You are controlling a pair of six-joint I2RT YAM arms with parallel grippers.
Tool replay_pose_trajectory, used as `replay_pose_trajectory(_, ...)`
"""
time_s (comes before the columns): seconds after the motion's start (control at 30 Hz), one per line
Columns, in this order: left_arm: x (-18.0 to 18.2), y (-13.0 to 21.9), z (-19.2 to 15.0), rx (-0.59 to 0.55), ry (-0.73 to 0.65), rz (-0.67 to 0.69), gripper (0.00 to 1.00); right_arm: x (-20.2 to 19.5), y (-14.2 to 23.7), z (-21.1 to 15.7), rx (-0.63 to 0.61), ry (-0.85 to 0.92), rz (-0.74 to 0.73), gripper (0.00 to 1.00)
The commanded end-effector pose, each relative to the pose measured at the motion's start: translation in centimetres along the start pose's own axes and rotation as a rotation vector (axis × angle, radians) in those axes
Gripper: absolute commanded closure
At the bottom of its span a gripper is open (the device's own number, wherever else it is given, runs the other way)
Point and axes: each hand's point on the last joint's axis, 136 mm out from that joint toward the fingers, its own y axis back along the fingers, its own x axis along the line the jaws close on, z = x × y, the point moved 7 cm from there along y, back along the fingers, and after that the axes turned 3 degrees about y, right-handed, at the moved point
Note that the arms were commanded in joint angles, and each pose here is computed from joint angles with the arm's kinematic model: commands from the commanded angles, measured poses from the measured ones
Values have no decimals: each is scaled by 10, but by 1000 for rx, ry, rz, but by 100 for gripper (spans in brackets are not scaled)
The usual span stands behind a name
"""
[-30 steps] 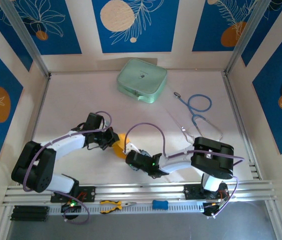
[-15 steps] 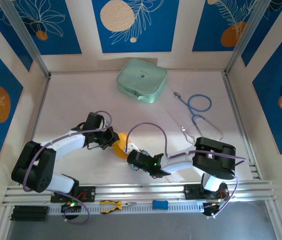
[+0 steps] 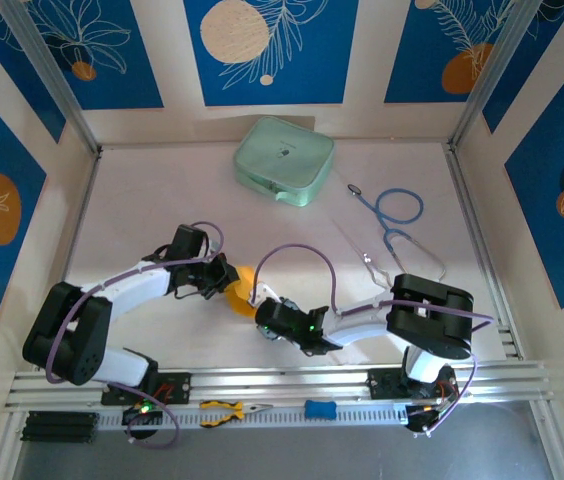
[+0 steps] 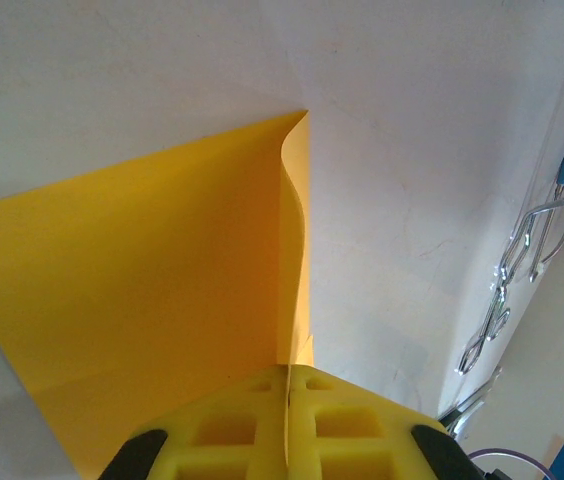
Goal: Fold a paper plane with a square sheet of paper (pick it up from the middle)
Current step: Perform the fourth fold on the wing at the bottom-center of the table.
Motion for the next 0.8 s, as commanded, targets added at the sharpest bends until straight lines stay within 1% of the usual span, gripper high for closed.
replay_pose_trajectory(0.0,-4,0,0,6,-5,-1,100,-2,4,6,-30,-33,11,80)
replay_pose_trajectory(0.2,-4,1,0,2,-6,5,100,-4,5,6,-30,-39,4,83)
replay_pose_trajectory(0.3,-4,2,1,0,-7,7,98,-3,5,6,-27,-41,16,86)
replay_pose_trajectory(0.4,-5,4,2,-9,-14,11,88,-3,5,6,-20,-60,27,87)
replay_pose_trajectory(0.43,-5,6,3,-20,-20,16,82,-3,4,6,-14,-70,34,87)
replay_pose_trajectory(0.5,-6,11,3,-43,-40,21,75,-1,2,4,-1,-95,63,88)
replay_pose_trajectory(0.53,-6,15,4,-67,-51,33,69,0,1,3,6,-115,74,91)
replay_pose_trajectory(0.57,-5,18,4,-83,-61,48,62,1,-1,2,14,-132,80,91)
replay_pose_trajectory(0.67,-3,29,4,-124,-80,88,51,3,-4,-3,35,-177,87,91)
replay_pose_trajectory(0.77,-3,35,4,-145,-93,108,45,4,-6,-3,31,-205,128,91)
